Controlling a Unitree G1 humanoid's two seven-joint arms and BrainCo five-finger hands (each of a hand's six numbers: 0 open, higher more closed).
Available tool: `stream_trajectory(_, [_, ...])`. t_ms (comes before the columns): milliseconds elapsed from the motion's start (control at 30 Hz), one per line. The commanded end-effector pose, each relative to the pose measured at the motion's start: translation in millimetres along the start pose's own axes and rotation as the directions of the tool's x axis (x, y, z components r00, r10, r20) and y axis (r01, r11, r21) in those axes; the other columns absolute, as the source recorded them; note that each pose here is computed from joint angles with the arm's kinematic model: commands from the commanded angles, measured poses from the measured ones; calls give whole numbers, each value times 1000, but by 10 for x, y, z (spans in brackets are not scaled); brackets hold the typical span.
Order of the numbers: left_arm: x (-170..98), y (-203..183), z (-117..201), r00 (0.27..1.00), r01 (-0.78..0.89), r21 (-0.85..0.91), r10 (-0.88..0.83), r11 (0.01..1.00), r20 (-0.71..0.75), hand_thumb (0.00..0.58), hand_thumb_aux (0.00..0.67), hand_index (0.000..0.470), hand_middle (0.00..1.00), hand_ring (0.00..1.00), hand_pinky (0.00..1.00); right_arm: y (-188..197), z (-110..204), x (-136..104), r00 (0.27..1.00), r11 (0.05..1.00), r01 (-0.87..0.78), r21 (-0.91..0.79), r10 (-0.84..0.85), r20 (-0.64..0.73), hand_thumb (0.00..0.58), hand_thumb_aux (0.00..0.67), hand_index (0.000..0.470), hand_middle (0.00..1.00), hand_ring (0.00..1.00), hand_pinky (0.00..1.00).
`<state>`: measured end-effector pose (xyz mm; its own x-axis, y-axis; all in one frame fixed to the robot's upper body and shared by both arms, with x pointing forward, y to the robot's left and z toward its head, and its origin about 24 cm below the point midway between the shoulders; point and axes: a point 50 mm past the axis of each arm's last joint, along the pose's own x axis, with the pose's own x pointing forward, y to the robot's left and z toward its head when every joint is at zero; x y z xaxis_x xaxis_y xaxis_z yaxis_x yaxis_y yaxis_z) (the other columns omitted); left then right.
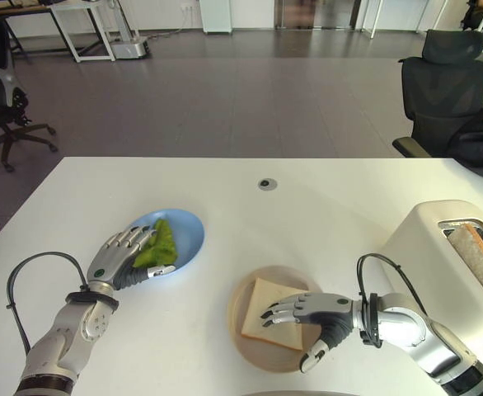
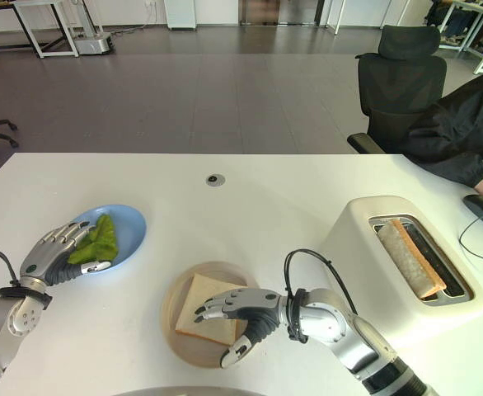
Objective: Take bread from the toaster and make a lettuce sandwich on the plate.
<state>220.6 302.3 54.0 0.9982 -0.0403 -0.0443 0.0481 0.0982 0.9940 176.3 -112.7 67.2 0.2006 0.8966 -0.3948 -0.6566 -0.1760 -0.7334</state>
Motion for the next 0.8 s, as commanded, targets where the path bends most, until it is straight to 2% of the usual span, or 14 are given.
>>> stream_trajectory(33, [-7,8,-72,999,37,20,-37,999,-22,0,0,0,0,0,0,-8,18,-55,1000,1000,-5,-10,5,-6,0,0,0,0,0,0])
stream_trajectory(167, [-9,14,-86,999,39,21,-39,999,-25,0,0,0,0,0,0,-79,30,-57,999,998,52,-32,-52,-3,0,0,0,0,0,0])
stream_trajectory(333, [4,17,-96,999,38,35,-37,999,-39,0,0,0,0,0,0,-500,89,-99,935,934,354,-54,-352,47,0,0,0,0,0,0])
stream_trajectory(367, [6,22,-106,998,40,43,-38,998,-46,66,39,28,0,0,0,-530,106,-113,925,924,379,-51,-376,57,0,0,0,0,0,0])
stream_trajectory(467, [16,22,-153,996,50,67,-45,997,-78,363,260,182,0,0,0,-554,126,-148,908,908,417,-36,-415,60,0,0,0,0,0,0])
stream_trajectory(500, [19,19,-165,995,53,64,-47,997,-89,425,323,227,0,0,0,-541,126,-154,907,908,419,-26,-417,58,0,0,0,0,0,0])
stream_trajectory(600, [53,-1,-172,991,66,40,-61,997,-119,466,373,262,0,0,0,-490,129,-148,907,908,418,2,-418,54,0,0,0,0,0,0])
stream_trajectory(733, [111,-67,-161,984,98,3,-96,995,-148,462,368,258,0,0,0,-427,116,-135,908,909,415,24,-416,43,0,0,0,0,0,0])
stream_trajectory(800, [112,-121,-145,982,124,-16,-125,992,-144,441,342,240,0,0,0,-415,108,-145,908,909,415,28,-416,38,0,0,0,0,0,0])
